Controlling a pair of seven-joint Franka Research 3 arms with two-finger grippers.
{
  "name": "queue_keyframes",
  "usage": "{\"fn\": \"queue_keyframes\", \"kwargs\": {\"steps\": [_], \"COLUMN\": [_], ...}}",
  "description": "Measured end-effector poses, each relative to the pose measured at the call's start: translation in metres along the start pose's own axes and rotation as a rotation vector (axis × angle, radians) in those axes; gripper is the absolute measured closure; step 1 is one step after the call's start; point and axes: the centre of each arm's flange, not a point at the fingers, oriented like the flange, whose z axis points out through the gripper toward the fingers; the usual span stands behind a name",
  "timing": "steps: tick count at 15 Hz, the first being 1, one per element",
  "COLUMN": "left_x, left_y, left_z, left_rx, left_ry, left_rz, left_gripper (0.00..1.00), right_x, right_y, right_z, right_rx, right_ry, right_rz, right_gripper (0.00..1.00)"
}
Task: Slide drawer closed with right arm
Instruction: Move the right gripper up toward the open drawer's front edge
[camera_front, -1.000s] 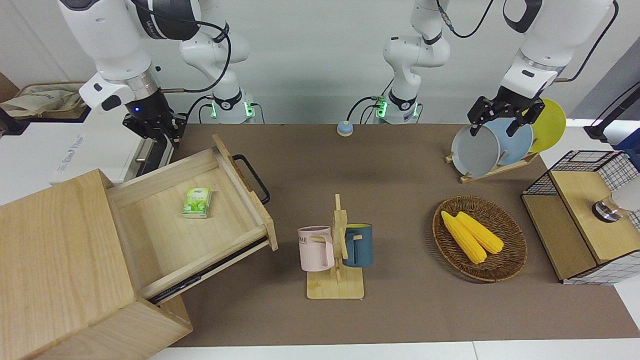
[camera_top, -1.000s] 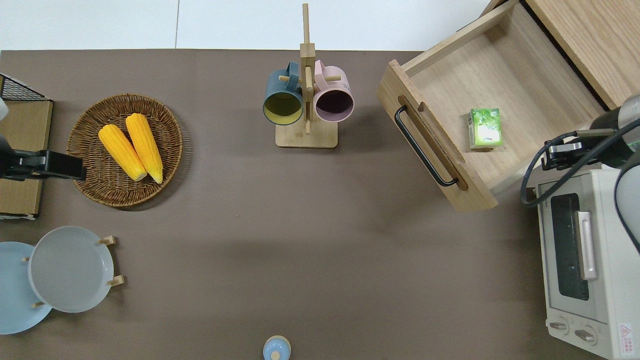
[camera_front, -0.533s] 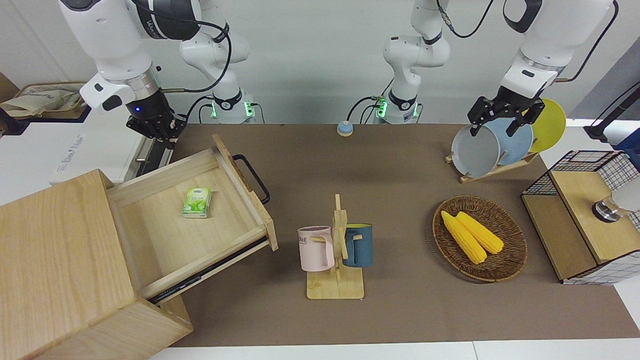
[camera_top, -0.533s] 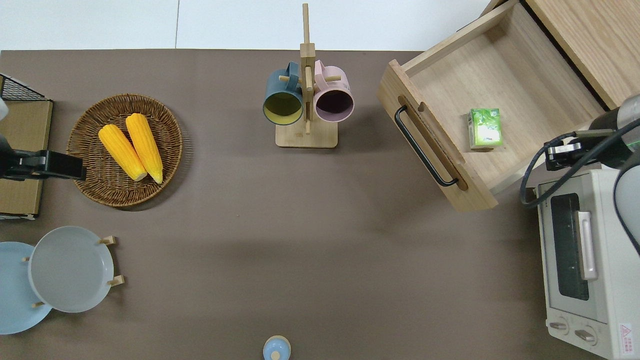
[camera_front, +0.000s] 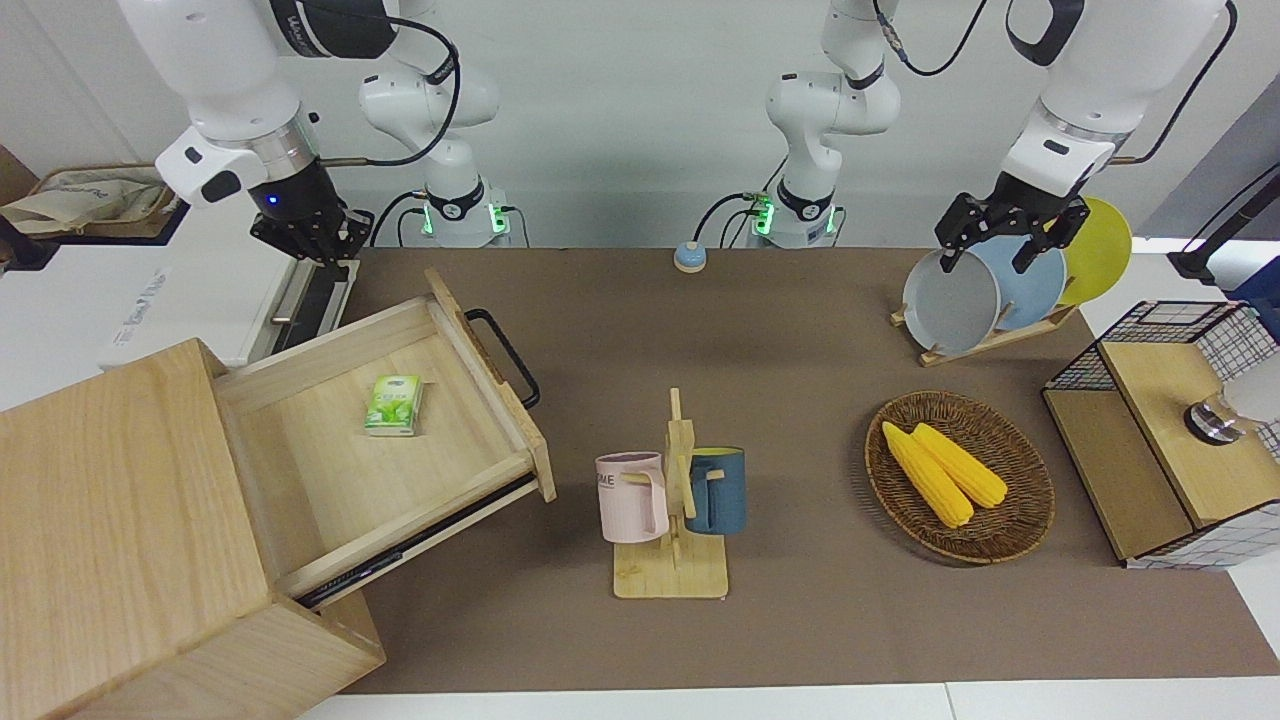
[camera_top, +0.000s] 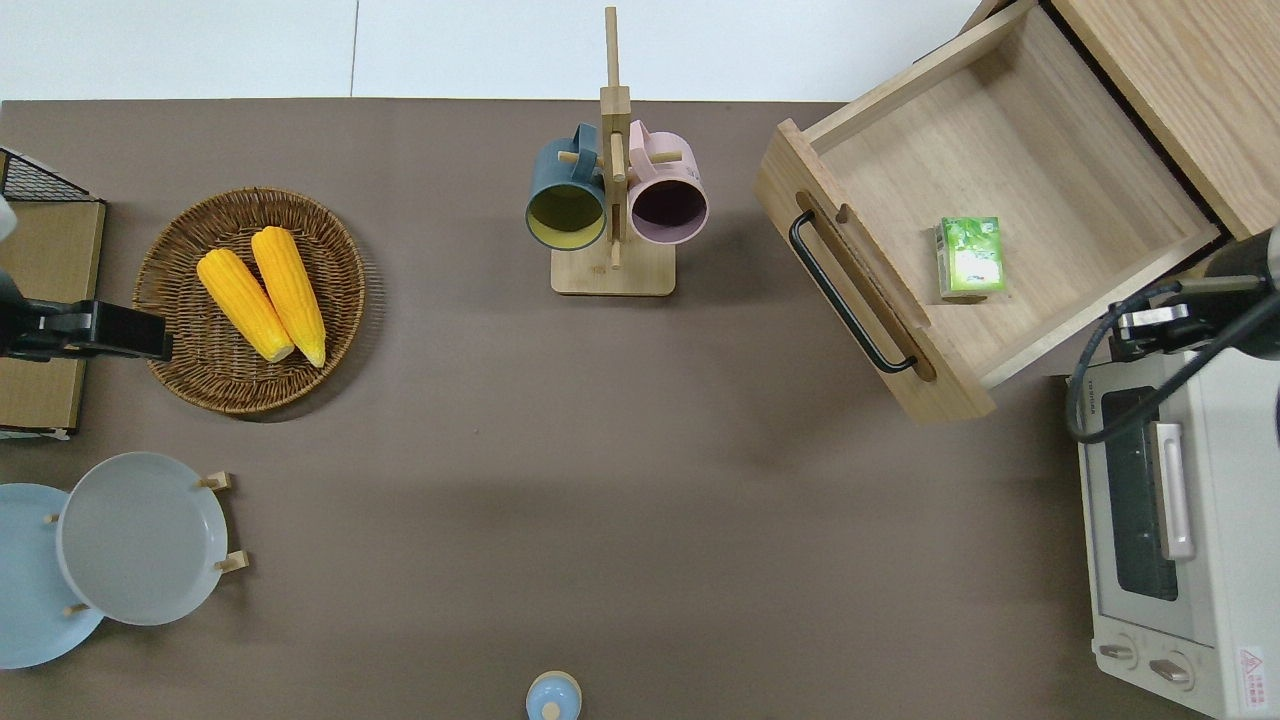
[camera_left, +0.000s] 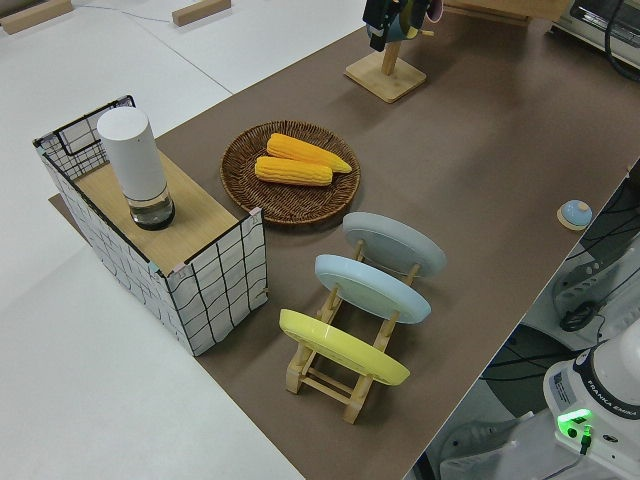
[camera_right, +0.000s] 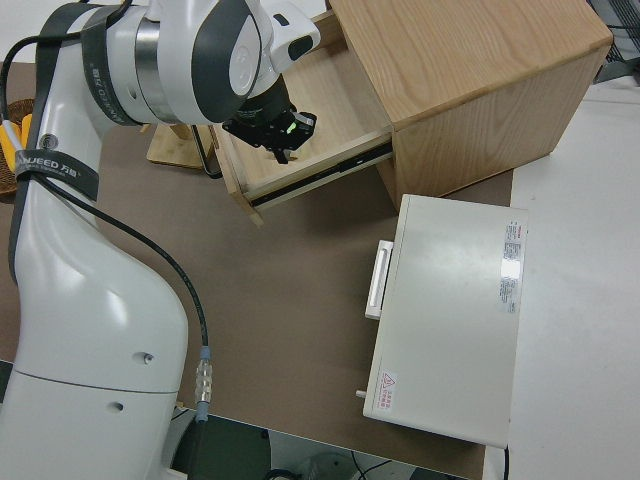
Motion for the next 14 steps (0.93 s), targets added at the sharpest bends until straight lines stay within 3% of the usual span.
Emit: {"fn": "queue_keyframes", "kwargs": {"steps": [7, 14], "left_x": [0.000, 0.000], "left_y": [0.000, 0.000], "left_z": [0.000, 0.000], "left_rx": [0.000, 0.000], "left_ry": [0.000, 0.000], "left_rz": [0.000, 0.000], "left_gripper": [0.00, 0.00], "right_x": [-0.022, -0.033], "right_y": [-0.009, -0.106], "right_z": [-0.037, -0.046], "right_rx": [0.007, 0.017], "right_ry": [0.040, 0.066], "right_rz": [-0.002, 0.165], "right_gripper": [0.99, 0.99]}}
